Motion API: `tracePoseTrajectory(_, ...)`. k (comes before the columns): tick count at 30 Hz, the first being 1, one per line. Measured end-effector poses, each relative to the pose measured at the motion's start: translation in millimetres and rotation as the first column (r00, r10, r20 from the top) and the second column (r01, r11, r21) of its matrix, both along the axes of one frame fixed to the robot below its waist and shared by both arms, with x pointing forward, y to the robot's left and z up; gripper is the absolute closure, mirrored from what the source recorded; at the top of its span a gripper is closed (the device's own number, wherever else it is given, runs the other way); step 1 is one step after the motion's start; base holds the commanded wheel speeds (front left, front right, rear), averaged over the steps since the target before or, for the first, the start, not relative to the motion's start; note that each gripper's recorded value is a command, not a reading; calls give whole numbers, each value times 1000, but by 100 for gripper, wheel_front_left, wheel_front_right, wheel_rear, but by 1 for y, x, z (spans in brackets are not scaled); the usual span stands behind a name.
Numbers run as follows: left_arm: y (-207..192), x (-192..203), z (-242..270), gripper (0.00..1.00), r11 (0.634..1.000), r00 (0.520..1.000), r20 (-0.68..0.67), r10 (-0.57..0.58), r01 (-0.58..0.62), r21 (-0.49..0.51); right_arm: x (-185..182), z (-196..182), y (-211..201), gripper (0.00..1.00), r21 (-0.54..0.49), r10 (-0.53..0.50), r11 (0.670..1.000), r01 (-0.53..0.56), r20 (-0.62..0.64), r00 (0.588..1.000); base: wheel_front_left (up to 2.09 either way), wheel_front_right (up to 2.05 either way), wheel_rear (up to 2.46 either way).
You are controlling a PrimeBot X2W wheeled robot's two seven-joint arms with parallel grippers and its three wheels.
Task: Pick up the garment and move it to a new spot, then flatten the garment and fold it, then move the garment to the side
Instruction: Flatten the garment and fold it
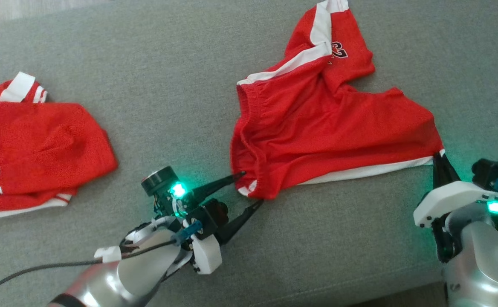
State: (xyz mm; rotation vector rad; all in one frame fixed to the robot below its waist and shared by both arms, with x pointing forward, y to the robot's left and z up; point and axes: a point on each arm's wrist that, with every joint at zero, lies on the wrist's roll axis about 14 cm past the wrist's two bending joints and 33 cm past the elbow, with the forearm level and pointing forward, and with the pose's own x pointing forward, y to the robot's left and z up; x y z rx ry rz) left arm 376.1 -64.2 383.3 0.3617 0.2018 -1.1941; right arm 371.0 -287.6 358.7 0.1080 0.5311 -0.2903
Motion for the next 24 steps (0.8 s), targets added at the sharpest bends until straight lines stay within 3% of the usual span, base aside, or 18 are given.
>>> tracePoseTrajectory(1, 0, -1, -2, 56, 1000, 1000, -9, -1, 1, 2, 0, 0, 0, 100, 0, 1, 1000, -1, -1, 1000, 0, 0, 0)
tracePoseTrajectory(2, 0, -2, -4, 96, 1000, 1000, -20, 0, 0, 4, 1, 0, 1, 100, -1, 4, 1000, -4, -1, 1000, 0, 0, 0)
tracePoseTrajectory(3, -1, -4, -6, 100, 1000, 1000, -30, -3, 3, 4, 2, 0, 1, 100, -1, 5, 1000, -5, 1, 1000, 0, 0, 0)
tracePoseTrajectory(12, -1, 7, 24, 100, 989, 993, -75, 87, -95, -111, 16, 18, 13, 100, 8, 40, 999, -41, 82, 996, 0, 0, 0)
tracePoseTrajectory(24, 28, 5, 69, 100, 902, 943, -188, 275, -321, -288, 52, 97, 52, 100, 70, 117, 987, -147, 325, 938, 0, 0, 0)
